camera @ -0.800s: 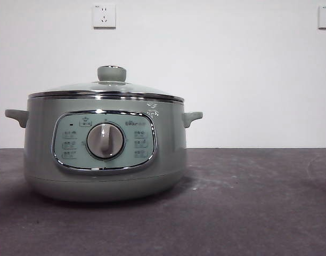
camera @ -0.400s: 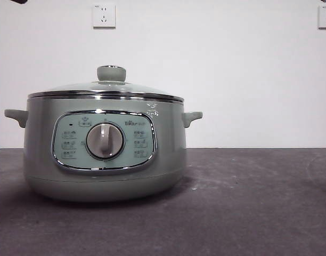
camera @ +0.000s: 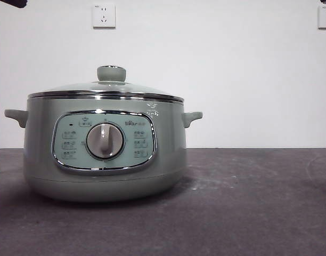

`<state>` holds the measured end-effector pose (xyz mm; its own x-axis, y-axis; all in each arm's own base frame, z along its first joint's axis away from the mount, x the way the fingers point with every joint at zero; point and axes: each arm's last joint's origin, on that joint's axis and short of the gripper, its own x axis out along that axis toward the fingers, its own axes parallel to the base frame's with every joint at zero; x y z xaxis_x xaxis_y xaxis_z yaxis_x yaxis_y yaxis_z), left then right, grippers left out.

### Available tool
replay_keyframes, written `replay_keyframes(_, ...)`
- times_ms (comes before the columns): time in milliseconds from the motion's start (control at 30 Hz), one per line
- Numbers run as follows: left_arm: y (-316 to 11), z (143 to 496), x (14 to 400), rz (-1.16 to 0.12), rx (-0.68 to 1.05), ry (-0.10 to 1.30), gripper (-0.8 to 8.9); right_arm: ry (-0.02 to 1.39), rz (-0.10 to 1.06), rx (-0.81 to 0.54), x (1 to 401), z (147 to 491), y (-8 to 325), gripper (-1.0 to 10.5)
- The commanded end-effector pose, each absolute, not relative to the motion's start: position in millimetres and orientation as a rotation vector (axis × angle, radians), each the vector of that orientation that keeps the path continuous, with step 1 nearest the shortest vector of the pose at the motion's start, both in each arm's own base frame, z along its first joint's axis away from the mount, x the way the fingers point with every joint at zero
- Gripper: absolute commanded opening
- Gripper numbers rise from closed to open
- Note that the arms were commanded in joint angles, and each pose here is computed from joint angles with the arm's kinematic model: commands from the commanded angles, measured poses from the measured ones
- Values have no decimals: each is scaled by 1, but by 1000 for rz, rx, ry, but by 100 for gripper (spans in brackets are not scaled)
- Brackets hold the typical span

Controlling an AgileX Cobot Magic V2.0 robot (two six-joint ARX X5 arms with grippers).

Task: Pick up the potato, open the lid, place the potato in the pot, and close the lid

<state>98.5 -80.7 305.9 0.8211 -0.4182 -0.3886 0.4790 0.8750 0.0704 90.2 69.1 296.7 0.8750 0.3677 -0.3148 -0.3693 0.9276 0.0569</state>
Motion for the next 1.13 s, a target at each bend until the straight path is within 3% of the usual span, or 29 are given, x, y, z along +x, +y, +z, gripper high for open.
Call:
replay_keyframes(33, -69, 311, 96, -441, 224, 310, -4, 330, 382, 3, 90, 295, 69, 1)
replay_keyframes(233, -44, 305, 97, -398, 118, 159, -4, 330, 381, 3, 90, 295, 69, 1)
replay_keyframes(433, -25, 267, 97, -301, 78, 25, -4, 330, 381, 3, 90, 295, 69, 1)
replay_keyframes(833, -8, 176, 96, -162, 74, 107, -4, 330, 381, 3, 90, 295, 69, 1)
replay_keyframes(1133, -8, 149, 96, -158, 73, 154, -4, 330, 381, 3, 90, 295, 69, 1)
